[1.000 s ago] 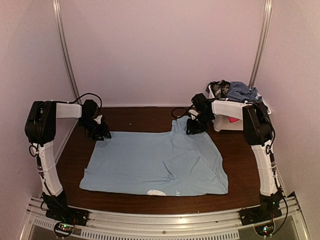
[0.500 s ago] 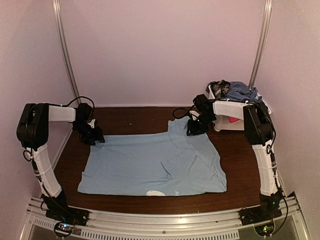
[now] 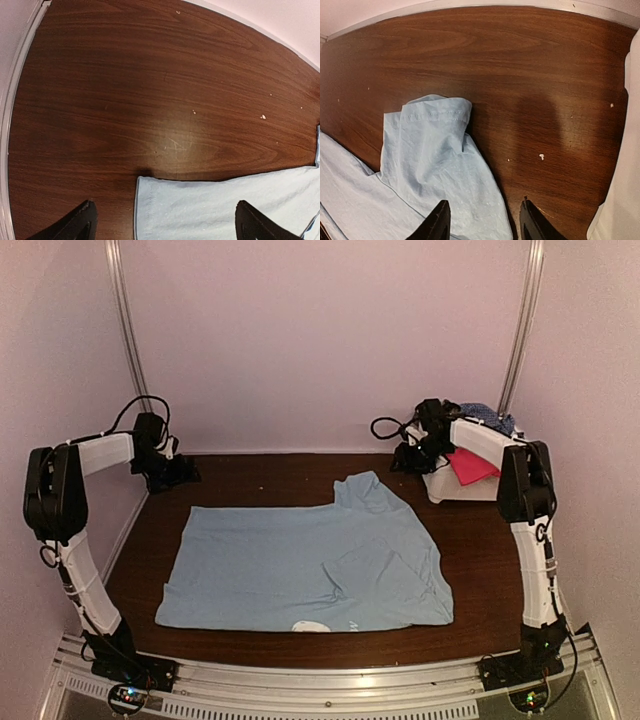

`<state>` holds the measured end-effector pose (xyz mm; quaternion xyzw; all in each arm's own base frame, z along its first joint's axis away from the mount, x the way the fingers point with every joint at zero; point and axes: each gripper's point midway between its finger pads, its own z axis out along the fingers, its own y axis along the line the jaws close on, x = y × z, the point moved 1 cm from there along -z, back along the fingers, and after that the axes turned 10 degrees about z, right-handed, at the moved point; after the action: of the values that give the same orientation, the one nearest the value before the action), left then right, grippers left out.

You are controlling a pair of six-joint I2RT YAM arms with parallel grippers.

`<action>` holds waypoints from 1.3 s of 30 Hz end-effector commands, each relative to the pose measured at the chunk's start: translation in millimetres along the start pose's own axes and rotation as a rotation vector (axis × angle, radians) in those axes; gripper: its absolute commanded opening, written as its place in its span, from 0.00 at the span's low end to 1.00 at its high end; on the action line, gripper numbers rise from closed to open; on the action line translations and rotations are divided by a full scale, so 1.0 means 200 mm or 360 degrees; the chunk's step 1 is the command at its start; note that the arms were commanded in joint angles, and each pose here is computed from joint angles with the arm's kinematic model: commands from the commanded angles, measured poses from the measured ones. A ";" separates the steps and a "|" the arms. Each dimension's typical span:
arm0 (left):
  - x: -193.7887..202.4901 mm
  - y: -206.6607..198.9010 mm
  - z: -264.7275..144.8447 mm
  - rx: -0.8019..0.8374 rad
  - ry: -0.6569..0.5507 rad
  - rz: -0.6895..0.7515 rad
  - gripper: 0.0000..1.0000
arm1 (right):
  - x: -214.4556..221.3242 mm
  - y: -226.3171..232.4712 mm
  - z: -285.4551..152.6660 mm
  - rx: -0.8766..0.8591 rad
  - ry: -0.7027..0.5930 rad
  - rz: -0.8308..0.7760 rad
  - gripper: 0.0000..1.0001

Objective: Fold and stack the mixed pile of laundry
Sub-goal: Adjust the 1/3-folded T-shirt at the center of the board, then pick up the 1/3-folded T-shirt from the center of the board.

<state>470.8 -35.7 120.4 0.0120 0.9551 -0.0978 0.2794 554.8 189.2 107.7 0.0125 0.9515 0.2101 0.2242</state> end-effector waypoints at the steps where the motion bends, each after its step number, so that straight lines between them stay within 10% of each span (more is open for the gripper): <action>1: -0.06 0.02 -0.03 -0.0051 -0.0072 0.0073 0.98 | 0.07 -0.02 0.12 0.0005 0.0121 -0.0025 0.48; 25: 0.03 0.06 0.09 -0.0076 0.0063 0.0095 0.93 | 0.31 -0.08 0.43 0.0397 0.0272 -0.0330 0.37; 32: 0.06 0.11 0.15 0.0084 0.0130 0.0061 0.91 | 0.32 -0.07 0.46 0.0365 0.0290 -0.0304 0.00; 39: -0.01 0.19 0.11 0.0302 0.0012 0.0045 0.84 | 0.11 0.01 0.28 0.0268 0.0103 -0.0216 0.00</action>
<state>472.5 -4.5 77.2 0.0217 0.9623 -0.1379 0.2335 554.3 220.7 37.6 -0.0621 0.9728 0.0978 0.2004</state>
